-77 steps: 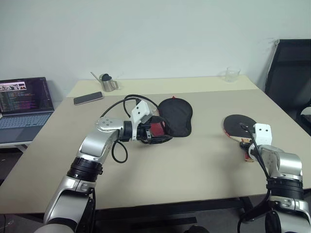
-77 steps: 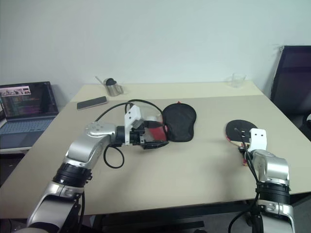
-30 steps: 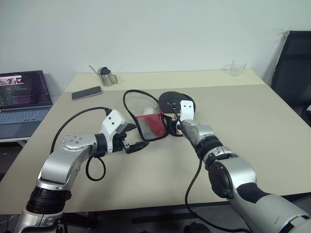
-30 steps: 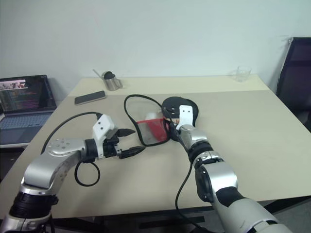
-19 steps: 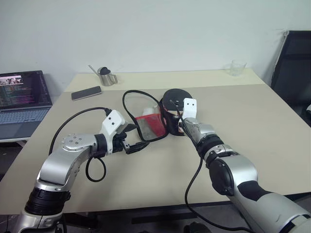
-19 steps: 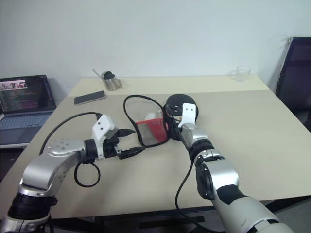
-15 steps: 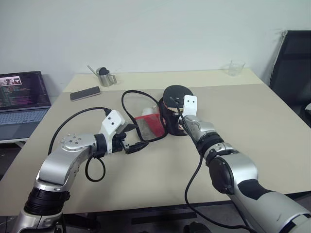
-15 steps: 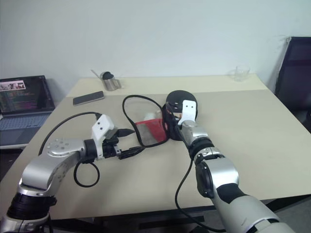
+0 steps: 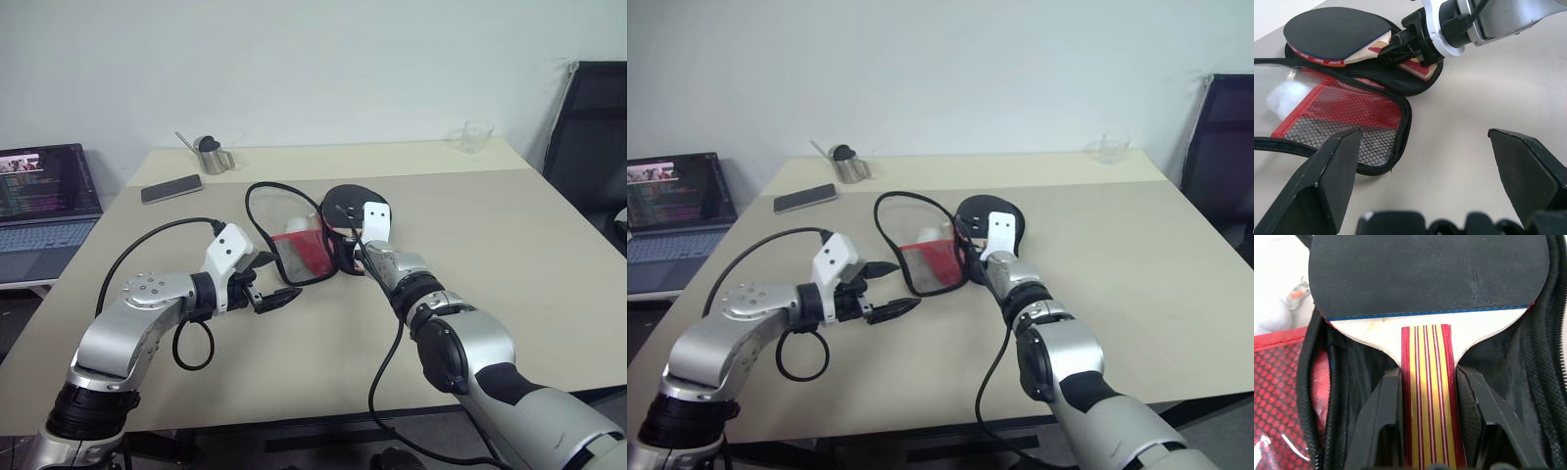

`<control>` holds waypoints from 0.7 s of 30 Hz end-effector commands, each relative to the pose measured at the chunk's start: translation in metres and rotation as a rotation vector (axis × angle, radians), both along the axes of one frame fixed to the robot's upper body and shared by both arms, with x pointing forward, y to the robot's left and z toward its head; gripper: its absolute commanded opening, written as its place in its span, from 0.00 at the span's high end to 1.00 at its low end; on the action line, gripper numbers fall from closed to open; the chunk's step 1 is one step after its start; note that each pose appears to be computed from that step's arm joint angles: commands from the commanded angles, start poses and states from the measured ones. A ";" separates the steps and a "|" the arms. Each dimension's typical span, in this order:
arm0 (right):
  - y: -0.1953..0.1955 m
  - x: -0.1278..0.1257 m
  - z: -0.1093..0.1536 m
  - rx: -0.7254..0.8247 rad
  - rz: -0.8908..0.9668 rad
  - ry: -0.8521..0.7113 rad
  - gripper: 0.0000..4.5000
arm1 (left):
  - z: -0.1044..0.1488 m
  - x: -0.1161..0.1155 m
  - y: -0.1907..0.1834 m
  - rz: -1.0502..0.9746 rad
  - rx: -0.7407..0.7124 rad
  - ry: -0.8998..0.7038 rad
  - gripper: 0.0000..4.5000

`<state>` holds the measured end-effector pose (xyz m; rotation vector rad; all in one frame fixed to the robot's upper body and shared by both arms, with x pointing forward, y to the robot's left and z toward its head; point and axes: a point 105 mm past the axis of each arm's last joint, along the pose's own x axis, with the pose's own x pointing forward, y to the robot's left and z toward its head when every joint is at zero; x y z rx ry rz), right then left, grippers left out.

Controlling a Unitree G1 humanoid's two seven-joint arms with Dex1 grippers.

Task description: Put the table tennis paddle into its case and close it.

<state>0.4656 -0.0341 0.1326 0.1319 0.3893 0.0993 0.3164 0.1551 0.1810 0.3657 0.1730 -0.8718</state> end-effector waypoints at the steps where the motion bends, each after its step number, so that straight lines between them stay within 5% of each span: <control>1: -0.005 0.005 0.014 0.012 -0.036 -0.047 0.76 | 0.013 -0.004 0.000 -0.003 0.009 -0.053 0.00; 14: -0.004 0.003 0.010 0.021 -0.036 -0.029 0.76 | 0.013 -0.004 0.000 -0.001 0.014 -0.058 0.00; 21: -0.005 0.004 0.010 0.024 -0.041 -0.027 0.23 | 0.013 -0.003 0.000 0.000 0.015 -0.059 0.00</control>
